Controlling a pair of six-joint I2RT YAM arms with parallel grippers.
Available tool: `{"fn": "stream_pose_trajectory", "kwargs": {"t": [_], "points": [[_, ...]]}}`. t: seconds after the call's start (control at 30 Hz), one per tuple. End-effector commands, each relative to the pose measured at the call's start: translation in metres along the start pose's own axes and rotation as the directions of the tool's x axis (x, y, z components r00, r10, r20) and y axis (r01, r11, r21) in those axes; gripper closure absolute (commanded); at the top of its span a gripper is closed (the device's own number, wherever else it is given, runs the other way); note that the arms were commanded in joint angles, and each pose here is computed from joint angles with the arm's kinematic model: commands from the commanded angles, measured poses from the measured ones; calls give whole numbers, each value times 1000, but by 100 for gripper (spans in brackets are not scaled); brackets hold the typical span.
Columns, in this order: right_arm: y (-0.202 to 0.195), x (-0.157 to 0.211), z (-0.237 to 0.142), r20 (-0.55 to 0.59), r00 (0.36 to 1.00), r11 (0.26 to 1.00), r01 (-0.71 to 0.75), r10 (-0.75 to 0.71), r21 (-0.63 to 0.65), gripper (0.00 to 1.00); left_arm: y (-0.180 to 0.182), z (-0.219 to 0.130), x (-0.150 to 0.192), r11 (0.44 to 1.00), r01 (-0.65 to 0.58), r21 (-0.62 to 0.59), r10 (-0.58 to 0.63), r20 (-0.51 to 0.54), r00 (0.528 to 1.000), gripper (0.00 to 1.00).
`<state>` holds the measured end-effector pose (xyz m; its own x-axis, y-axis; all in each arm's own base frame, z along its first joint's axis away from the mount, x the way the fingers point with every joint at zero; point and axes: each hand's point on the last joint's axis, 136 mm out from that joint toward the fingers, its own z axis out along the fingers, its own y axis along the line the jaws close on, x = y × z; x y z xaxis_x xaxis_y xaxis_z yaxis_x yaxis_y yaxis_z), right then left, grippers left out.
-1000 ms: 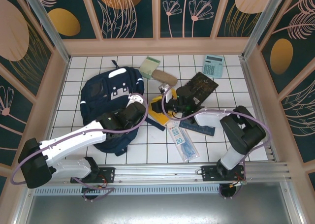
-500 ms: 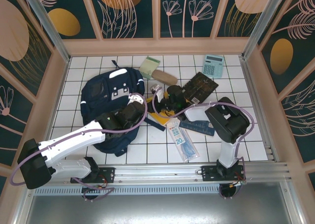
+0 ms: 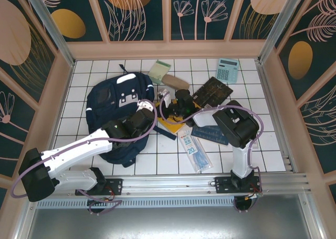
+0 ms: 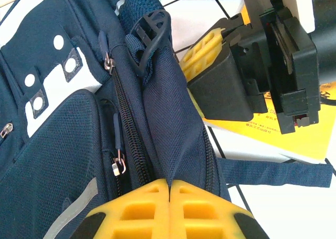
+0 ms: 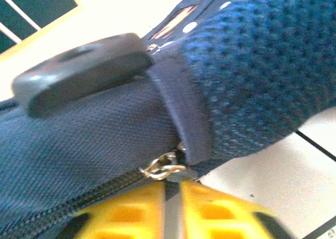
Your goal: Pack the student bag
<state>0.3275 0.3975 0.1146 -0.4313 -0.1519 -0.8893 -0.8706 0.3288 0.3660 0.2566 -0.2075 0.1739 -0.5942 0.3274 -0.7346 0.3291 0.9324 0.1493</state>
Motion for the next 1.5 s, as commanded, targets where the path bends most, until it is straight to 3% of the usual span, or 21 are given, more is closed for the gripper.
{"fn": "stream_pose_trajectory", "kwargs": {"t": [0.0,0.4,0.63,0.7,0.83,1.47], "points": [[8,-13,3,44,998,998,47,-46,-37,97,2,-11,-26,999,48,14,-49,88,995,100],[4,-14,-26,60,997,996,50,-54,69,100,8,-9,-23,998,56,-14,-55,87,995,100],[4,-13,-28,57,997,998,51,-53,46,100,10,-15,-27,999,45,-2,-45,104,994,100],[6,-17,-29,63,997,999,38,-37,-15,78,12,-19,-28,999,43,-2,-42,112,993,100],[9,-23,-38,115,993,996,48,-39,-75,63,13,-23,-30,999,38,6,-39,115,993,100],[8,-14,0,68,987,989,149,-147,-25,63,10,-28,-33,999,40,35,-44,116,992,100]]}}
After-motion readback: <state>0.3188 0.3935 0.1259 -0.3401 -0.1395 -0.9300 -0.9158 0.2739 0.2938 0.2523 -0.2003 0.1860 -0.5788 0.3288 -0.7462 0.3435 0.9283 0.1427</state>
